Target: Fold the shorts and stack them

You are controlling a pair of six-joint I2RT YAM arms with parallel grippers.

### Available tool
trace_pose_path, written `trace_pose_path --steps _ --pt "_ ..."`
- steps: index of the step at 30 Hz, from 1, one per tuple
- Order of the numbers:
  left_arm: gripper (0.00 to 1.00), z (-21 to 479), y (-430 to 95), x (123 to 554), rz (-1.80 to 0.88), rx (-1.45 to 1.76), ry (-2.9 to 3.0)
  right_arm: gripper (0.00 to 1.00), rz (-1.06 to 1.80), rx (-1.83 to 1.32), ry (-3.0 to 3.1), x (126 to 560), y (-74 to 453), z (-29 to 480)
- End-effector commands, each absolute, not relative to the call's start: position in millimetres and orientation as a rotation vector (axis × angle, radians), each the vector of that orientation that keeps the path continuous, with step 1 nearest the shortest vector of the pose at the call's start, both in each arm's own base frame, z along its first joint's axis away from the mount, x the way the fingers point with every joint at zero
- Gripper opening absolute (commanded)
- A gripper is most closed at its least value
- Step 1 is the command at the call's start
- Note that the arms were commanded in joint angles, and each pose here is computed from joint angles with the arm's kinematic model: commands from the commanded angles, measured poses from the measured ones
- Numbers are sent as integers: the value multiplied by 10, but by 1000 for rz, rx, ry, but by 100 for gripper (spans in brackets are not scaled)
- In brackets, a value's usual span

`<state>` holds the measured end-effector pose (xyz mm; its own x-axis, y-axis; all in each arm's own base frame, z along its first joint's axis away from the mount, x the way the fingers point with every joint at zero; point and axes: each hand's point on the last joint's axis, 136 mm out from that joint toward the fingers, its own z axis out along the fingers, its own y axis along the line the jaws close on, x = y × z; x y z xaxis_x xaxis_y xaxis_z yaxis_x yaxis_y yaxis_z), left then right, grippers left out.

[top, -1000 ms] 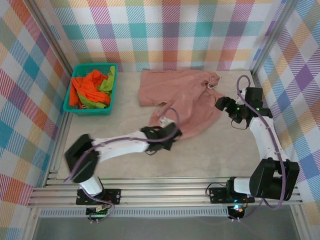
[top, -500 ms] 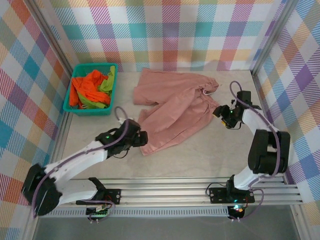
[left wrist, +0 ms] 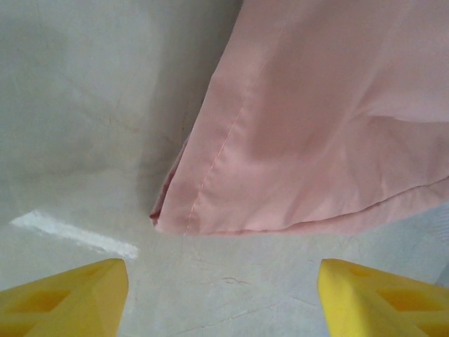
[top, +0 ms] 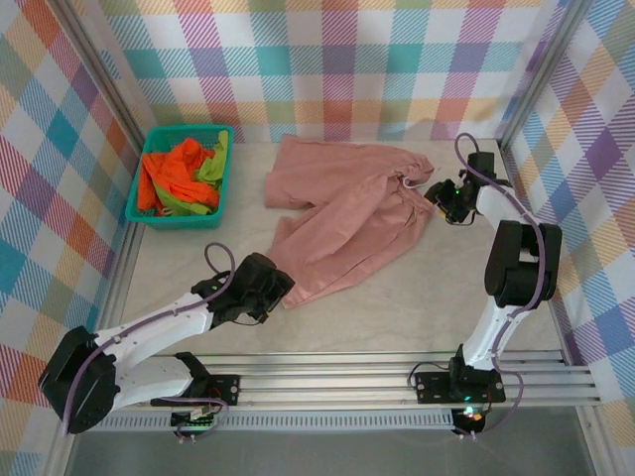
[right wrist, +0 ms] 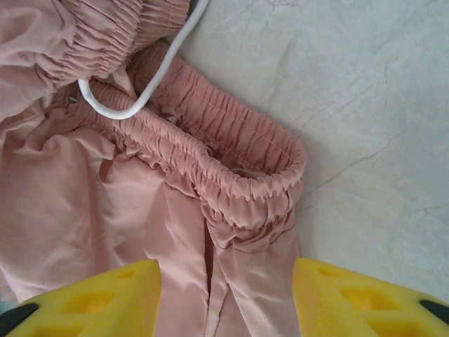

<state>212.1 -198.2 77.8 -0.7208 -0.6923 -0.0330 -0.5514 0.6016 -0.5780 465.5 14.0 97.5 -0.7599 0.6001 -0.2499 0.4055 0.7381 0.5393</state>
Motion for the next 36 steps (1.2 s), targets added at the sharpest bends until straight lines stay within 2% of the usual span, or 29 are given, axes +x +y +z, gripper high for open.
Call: trace_pose_path --steps 1,13,20,23,28,33,36 --pt "70 699 -2173 2114 -925 -1173 2566 52 687 777 2519 4677 203 1014" --pt "62 444 -2174 2113 -711 -1206 2672 52 686 763 2520 4608 209 1050" --pt "54 303 -2192 2135 -623 -1184 2721 51 687 766 2523 4599 209 1051" --pt "46 263 -2149 2153 -576 -1169 2719 51 693 761 2526 4588 221 1050" --pt "27 242 -2149 2239 -533 -1108 2718 51 695 754 2528 4576 224 1048" --pt "1 337 -2065 2360 -503 -1035 2703 51 691 733 2532 4563 230 1069" --pt "0 592 -1876 2446 -460 -967 2661 51 671 720 2528 4570 209 1104"
